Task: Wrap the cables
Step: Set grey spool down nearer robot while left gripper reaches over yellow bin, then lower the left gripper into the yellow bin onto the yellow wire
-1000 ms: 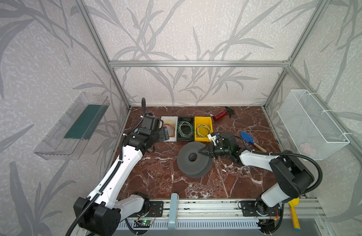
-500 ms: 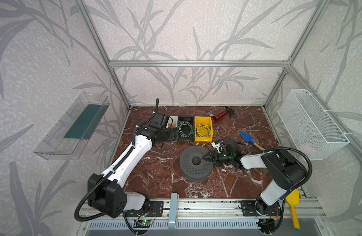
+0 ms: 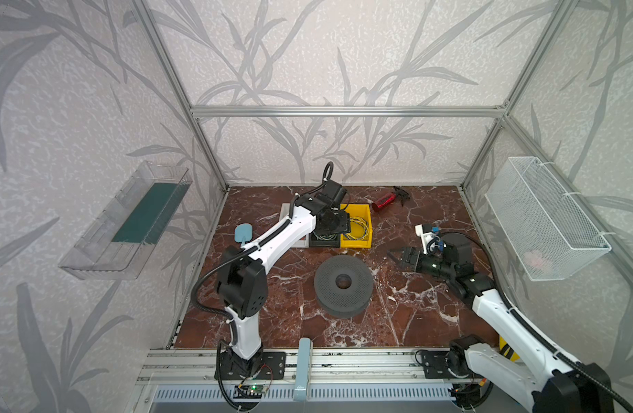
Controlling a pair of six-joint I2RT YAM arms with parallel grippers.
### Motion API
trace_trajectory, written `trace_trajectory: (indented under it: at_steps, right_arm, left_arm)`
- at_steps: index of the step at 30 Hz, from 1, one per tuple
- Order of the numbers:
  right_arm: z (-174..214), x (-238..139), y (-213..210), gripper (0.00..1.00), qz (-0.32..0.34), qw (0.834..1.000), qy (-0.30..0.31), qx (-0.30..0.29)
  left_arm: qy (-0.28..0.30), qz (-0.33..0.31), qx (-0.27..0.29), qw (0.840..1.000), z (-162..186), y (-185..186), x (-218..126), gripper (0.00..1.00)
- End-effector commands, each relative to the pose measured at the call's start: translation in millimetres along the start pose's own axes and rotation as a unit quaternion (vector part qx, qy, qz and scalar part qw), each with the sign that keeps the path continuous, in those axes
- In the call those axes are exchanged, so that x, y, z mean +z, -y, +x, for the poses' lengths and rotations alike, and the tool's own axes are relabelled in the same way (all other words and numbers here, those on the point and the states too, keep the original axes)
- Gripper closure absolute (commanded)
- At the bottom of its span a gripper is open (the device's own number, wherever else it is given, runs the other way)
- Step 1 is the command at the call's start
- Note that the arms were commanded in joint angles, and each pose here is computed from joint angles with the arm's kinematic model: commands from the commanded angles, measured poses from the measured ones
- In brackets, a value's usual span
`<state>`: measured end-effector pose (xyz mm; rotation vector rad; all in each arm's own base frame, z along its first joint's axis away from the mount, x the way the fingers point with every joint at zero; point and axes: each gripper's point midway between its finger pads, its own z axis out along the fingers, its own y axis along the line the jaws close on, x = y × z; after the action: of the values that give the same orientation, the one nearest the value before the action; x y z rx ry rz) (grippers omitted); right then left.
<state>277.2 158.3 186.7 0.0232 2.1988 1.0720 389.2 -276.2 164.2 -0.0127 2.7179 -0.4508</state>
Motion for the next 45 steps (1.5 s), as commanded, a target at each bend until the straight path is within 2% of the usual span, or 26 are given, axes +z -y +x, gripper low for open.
trace_trajectory:
  at_steps: [1, 4, 8, 10, 17, 26, 40, 45]
  right_arm:
    - [1, -1, 16, 0.06, 0.045, 0.999, -0.017, -0.009]
    - [-12, 4, 12, 0.06, 0.033, 0.999, -0.004, -0.005]
    - [-28, 17, 3, 0.06, -0.038, 0.997, 0.006, 0.064]
    - [-29, 22, 3, 0.07, -0.048, 0.996, 0.001, 0.074]
    - [-23, 23, 11, 0.07, -0.035, 0.997, -0.031, 0.066]
    - [-22, 12, 15, 0.07, -0.027, 0.998, -0.031, 0.051]
    - [-19, 13, 24, 0.08, -0.009, 0.998, -0.035, 0.055]
    - [-13, 9, 27, 0.08, 0.003, 0.998, -0.038, 0.052]
  left_arm:
    - [-0.019, -0.028, -0.032, 0.999, 9, 8, 15, 0.35]
    - [-0.016, -0.059, -0.045, 0.997, 8, 8, 27, 0.31]
    - [0.004, -0.076, -0.067, 0.995, 8, 5, 40, 0.29]
    - [0.009, -0.078, -0.078, 0.994, 6, 4, 47, 0.31]
    - [0.022, -0.085, -0.097, 0.991, -1, 4, 65, 0.37]
    - [0.023, -0.077, -0.108, 0.991, -9, 13, 82, 0.46]
    - [0.027, -0.082, -0.119, 0.989, -16, 14, 105, 0.47]
    - [0.036, -0.091, -0.120, 0.988, -20, 12, 109, 0.54]
